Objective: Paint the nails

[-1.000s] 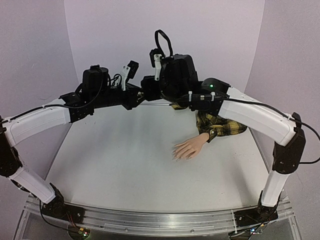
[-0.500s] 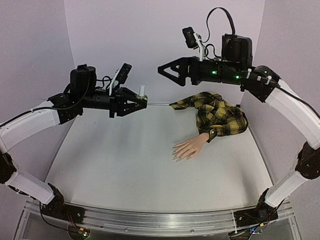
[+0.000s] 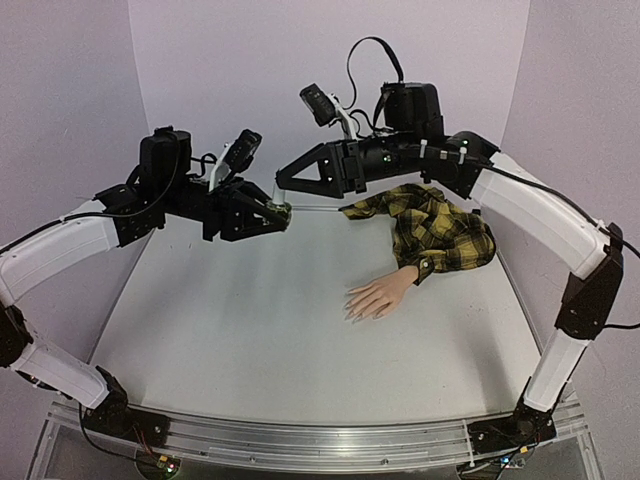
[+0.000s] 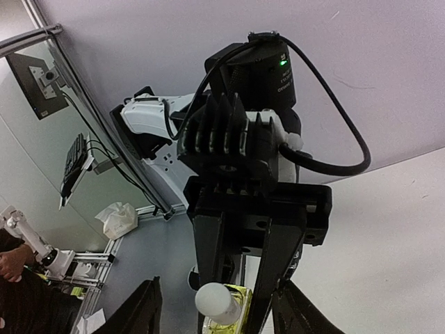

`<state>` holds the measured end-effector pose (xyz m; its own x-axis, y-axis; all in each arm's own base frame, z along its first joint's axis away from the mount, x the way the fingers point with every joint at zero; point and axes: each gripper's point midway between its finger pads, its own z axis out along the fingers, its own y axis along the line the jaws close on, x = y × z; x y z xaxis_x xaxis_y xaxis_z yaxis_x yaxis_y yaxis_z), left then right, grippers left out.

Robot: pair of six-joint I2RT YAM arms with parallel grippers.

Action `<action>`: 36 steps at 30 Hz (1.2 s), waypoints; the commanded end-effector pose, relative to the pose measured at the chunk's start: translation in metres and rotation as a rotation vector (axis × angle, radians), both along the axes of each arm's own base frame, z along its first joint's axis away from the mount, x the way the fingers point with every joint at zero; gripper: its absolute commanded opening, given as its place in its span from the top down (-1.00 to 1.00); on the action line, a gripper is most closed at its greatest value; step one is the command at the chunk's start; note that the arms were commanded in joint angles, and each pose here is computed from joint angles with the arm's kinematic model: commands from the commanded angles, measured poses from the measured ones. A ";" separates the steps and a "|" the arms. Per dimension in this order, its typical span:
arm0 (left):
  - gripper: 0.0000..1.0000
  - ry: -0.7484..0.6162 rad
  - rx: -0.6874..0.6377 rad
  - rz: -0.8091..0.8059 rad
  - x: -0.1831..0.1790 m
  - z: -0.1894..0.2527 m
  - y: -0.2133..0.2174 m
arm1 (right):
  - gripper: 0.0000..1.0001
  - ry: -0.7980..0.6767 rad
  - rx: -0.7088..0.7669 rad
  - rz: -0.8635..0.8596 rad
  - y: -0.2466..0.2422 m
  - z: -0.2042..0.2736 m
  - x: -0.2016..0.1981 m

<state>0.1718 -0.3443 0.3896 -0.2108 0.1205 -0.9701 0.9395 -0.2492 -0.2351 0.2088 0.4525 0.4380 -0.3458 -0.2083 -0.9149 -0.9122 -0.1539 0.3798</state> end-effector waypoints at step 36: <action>1.00 -0.149 -0.031 0.392 0.049 0.040 0.010 | 1.00 -0.071 -0.016 -0.119 0.012 -0.010 0.011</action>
